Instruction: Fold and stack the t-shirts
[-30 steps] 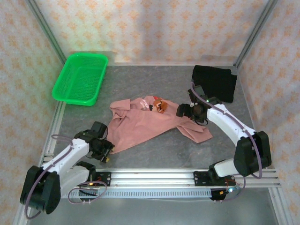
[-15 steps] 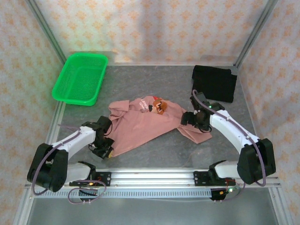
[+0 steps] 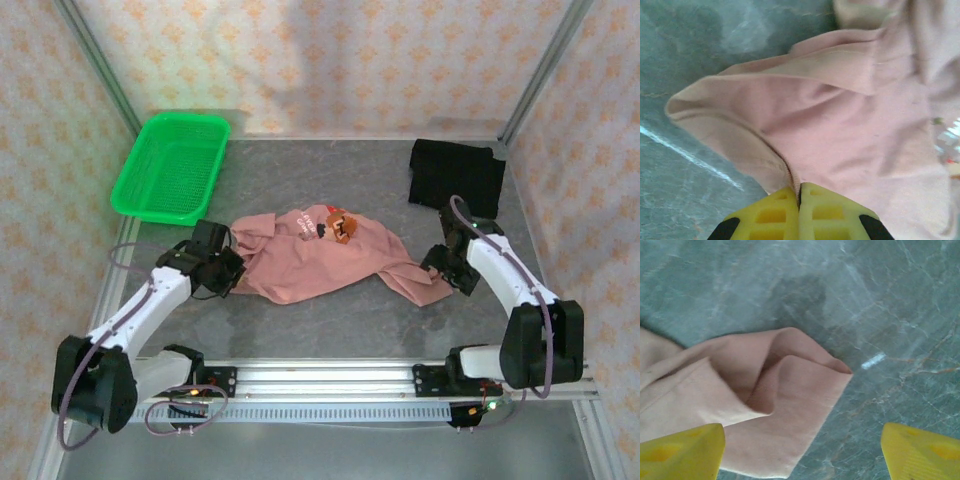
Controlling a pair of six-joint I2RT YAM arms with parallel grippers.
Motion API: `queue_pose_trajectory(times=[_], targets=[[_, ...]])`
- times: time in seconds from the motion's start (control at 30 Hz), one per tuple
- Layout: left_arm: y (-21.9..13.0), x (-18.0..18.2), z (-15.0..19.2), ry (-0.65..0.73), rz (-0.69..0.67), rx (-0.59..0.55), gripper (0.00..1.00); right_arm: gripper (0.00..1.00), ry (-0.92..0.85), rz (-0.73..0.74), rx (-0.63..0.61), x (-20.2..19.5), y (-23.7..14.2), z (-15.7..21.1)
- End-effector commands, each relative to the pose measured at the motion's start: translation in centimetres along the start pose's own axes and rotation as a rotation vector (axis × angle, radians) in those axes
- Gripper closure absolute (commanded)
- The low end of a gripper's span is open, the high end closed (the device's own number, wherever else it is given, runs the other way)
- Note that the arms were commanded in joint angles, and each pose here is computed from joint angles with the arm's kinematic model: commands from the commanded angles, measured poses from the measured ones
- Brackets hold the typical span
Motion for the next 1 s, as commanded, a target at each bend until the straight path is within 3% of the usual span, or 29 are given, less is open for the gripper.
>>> queue_pose_trajectory(times=[0.0, 0.23, 0.4, 0.57, 0.7, 0.8, 0.97], targets=[[-1.8, -0.3, -1.1, 0.041, 0.006, -0.075, 1.00, 0.23, 0.077, 0.013, 0.066, -1.0, 1.3, 1.0], [-2.8, -1.0, -1.3, 0.058, 0.042, -0.093, 1.00, 0.40, 0.287, -0.028, 0.070, -2.1, 4.4, 0.4], [-2.7, -1.3, -1.3, 0.067, 0.052, -0.084, 1.00, 0.48, 0.285, 0.005, 0.041, -2.2, 5.6, -0.6], [-2.7, -2.0, -1.6, 0.084, 0.067, -0.089, 1.00, 0.55, 0.283, -0.052, -0.042, -0.6, 6.0, -3.2], [-2.6, -2.9, -2.0, 0.105, 0.078, -0.089, 1.00, 0.81, 0.250, -0.041, -0.058, 0.5, 6.6, -5.1], [-3.0, -4.0, -2.9, 0.140, 0.080, -0.105, 1.00, 0.99, 0.223, -0.090, -0.119, 1.8, 5.0, -7.1], [-4.8, -7.9, -5.6, 0.190, 0.128, -0.151, 1.00, 1.00, 0.117, -0.266, -0.345, 5.1, -2.8, -11.8]])
Point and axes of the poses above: each hand's point on the last joint's axis, 136 mm out from that joint toward the fingers, its own y axis out along the fingers, its own x axis along the line the jaws close on, z = x × y, the point moved 2 cm from there along -y, back along the fingers, and after that the axes turned 3 degrees about y, right-handed, at the moved point
